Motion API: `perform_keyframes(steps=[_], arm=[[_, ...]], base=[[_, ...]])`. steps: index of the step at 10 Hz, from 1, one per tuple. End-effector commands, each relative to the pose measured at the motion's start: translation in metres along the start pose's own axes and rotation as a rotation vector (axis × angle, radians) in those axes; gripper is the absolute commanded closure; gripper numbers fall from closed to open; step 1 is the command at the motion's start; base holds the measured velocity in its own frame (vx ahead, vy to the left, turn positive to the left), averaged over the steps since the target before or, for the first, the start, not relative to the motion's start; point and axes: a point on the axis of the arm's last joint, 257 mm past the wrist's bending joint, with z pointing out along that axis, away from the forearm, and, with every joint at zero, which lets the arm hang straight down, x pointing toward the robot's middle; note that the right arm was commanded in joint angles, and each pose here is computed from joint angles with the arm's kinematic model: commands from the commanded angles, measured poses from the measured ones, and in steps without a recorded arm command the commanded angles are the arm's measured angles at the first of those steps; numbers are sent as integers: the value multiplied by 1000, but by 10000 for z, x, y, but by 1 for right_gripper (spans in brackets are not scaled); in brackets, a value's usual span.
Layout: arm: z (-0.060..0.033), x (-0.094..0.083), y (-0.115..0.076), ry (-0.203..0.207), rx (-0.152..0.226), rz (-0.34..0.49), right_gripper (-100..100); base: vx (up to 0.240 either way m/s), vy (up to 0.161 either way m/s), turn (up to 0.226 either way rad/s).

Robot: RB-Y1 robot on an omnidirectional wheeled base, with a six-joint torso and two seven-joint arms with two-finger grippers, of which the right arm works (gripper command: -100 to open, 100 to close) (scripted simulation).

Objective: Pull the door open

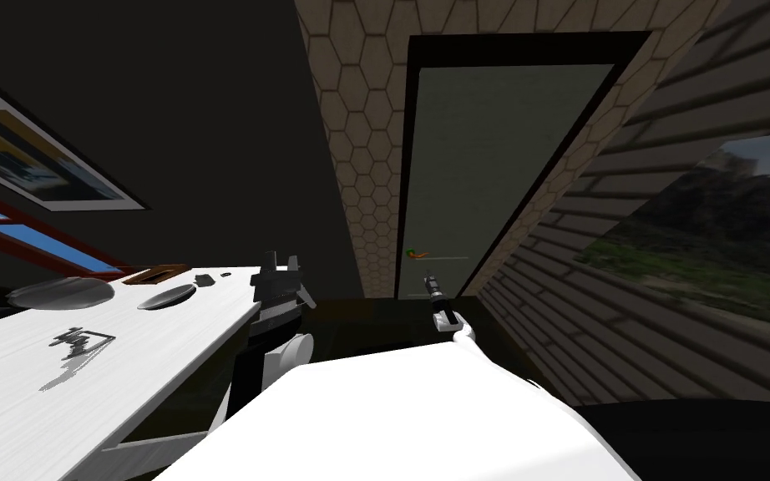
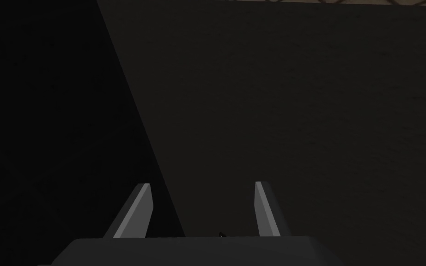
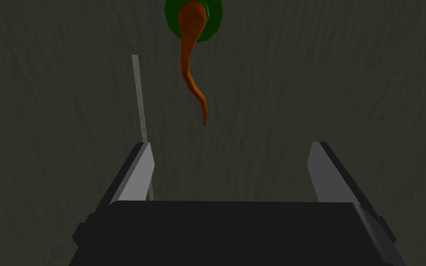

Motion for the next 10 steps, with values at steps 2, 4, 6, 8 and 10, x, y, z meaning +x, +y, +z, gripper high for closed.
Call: perform_keyframes(steps=[2,4,6,8,10], arm=[[-1,-60,-126,-7,25,-2,-100],[-3,-102,-205,-11,42,-3,-100],[-8,-154,-298,-18,62,-5,-100],[-62,-312,-309,-36,62,-4,-100],[-133,-526,-343,-60,67,-5,-100]], base=[[100,-1,18],[136,-10,22],[165,-8,26],[108,18,93],[192,53,115]])
